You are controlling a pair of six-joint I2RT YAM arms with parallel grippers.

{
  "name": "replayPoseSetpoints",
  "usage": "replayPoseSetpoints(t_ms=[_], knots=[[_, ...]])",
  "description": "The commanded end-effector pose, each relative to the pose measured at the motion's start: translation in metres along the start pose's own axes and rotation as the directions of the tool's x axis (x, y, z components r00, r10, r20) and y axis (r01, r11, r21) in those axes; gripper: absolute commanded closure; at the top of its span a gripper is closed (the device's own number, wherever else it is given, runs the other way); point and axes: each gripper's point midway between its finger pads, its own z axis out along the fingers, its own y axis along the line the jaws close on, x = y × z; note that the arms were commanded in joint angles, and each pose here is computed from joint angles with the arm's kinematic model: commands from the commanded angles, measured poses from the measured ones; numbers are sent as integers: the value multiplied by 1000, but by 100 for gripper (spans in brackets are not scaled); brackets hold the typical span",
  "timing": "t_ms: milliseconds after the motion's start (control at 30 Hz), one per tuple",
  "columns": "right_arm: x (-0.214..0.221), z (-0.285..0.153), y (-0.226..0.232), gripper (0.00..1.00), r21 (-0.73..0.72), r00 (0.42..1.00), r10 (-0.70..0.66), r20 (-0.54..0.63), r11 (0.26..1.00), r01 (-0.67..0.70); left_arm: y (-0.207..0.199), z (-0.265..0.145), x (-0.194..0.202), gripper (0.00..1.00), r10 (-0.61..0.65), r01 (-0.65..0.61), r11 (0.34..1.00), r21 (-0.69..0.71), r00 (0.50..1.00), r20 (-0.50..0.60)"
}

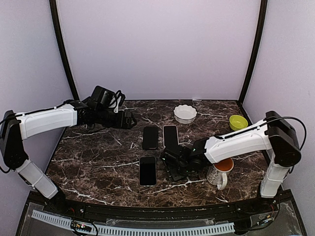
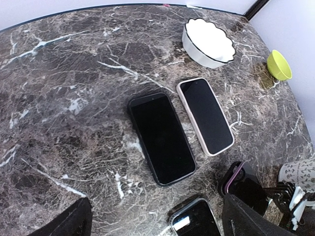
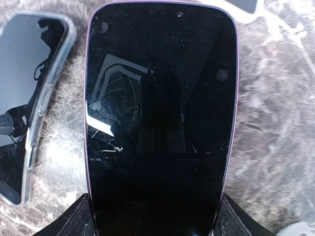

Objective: Put the phone into the phone case
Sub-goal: Pick up the phone with the phone case at the center of the board, then press the phone at the top left corner of the phone case.

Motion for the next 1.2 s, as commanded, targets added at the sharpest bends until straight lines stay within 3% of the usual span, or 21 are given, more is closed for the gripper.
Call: replayPoseSetpoints(t_ms=[0, 133, 200, 267, 333, 433, 600, 667, 833, 1033, 1167], knots=[[-47, -39, 3, 74, -43, 973, 52, 226, 998, -44, -22, -6, -5, 7, 11, -13, 992, 129, 1000, 17], [-72, -69, 0, 75, -38, 932, 74, 356, 997, -64, -63, -15, 0, 5, -3, -4, 925, 380, 1000, 19], [-87, -86, 1, 75, -47, 902, 88, 422, 996, -75, -91, -30, 2, 2, -12, -1, 835, 550, 1000, 19], [-101, -103, 4, 75, -65, 870, 102, 482, 995, -80, -104, -42, -1, 1, -35, -4, 776, 631, 998, 50], [-114, -118, 10, 75, -81, 841, 110, 530, 994, -79, -109, -51, -7, 1, -58, -27, 750, 661, 993, 106], [-128, -134, 20, 75, -87, 810, 107, 577, 994, -70, -113, -53, -4, 1, -75, -15, 737, 676, 992, 104], [-145, -146, 36, 75, -75, 789, 82, 609, 996, -45, -138, -68, 3, 1, -63, -51, 647, 760, 991, 119], [-147, -151, 43, 76, -77, 780, 69, 623, 997, -27, -137, -66, 6, 2, -72, -41, 655, 755, 991, 116], [-150, -162, 57, 75, -97, 760, 56, 647, 995, 10, -133, -58, 8, 21, -72, -25, 686, 727, 992, 103], [-150, -168, 61, 75, -93, 753, 40, 657, 995, 28, -143, -65, 11, 49, -51, -47, 638, 769, 993, 104], [-151, -170, 61, 75, -87, 748, 34, 663, 996, 32, -152, -73, 13, 59, -25, -79, 606, 791, 993, 118]])
